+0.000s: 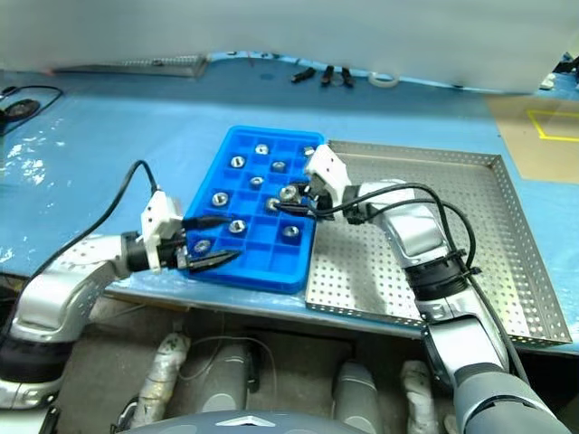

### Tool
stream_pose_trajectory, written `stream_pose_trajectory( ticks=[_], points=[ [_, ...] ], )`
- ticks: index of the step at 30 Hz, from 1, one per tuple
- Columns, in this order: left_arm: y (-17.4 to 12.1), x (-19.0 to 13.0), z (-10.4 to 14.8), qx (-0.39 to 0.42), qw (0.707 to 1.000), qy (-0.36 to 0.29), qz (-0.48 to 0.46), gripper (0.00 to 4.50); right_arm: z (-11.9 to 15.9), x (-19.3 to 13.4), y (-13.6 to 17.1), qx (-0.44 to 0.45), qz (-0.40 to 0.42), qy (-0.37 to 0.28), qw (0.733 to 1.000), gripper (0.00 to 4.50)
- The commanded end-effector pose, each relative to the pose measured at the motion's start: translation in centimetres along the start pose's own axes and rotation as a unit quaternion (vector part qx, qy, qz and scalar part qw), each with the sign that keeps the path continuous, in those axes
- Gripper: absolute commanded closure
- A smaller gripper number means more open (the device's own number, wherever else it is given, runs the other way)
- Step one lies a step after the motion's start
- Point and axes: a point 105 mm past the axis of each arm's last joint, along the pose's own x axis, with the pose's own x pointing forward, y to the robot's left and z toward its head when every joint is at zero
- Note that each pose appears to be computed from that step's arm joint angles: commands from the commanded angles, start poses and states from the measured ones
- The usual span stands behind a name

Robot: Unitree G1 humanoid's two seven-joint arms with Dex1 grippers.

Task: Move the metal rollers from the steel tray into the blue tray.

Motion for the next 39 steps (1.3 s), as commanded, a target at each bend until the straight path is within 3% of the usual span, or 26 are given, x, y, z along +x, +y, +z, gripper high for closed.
stream_pose_trajectory(
  ticks=[1, 6, 16, 23, 28, 33, 39],
  points=[
    [-0.5, -2.1, 0.5, 0.011, 0.999, 0.003, 0.030, 0.45, 1.0, 0.9, 1.4, -0.022, 0.062, -0.005, 0.998, 2.84],
    [-1.2, -3.3, 0.1, -0.007, 0.998, 0.004, 0.067, 0.45, -0.9, 1.8, 3.4, 0.005, 0.120, 0.032, 0.992, 2.84],
    [-2.5, -2.5, 0.1, -0.023, 0.997, -0.003, 0.069, 0.45, -2.6, 1.5, 4.2, 0.022, 0.135, 0.072, 0.988, 2.84],
    [-1.8, -1.9, 0.7, -0.014, 0.998, -0.004, 0.060, 0.45, -2.8, 1.5, 3.6, 0.018, 0.111, 0.080, 0.991, 0.51],
    [-0.8, -1.4, 1.2, -0.003, 0.998, -0.007, 0.057, 0.45, -2.2, 1.3, 2.5, -0.002, 0.074, 0.068, 0.995, 0.51],
    [2.0, -0.3, 2.9, 0.031, 0.997, -0.032, 0.070, 0.45, 0.3, 0.3, 0.3, -0.016, -0.001, 0.019, 1.000, 0.51],
    [5.5, 2.6, 5.2, 0.068, 0.992, -0.068, 0.082, 0.45, 1.8, -3.3, -2.8, -0.004, -0.112, -0.034, 0.993, 0.51]
  ],
)
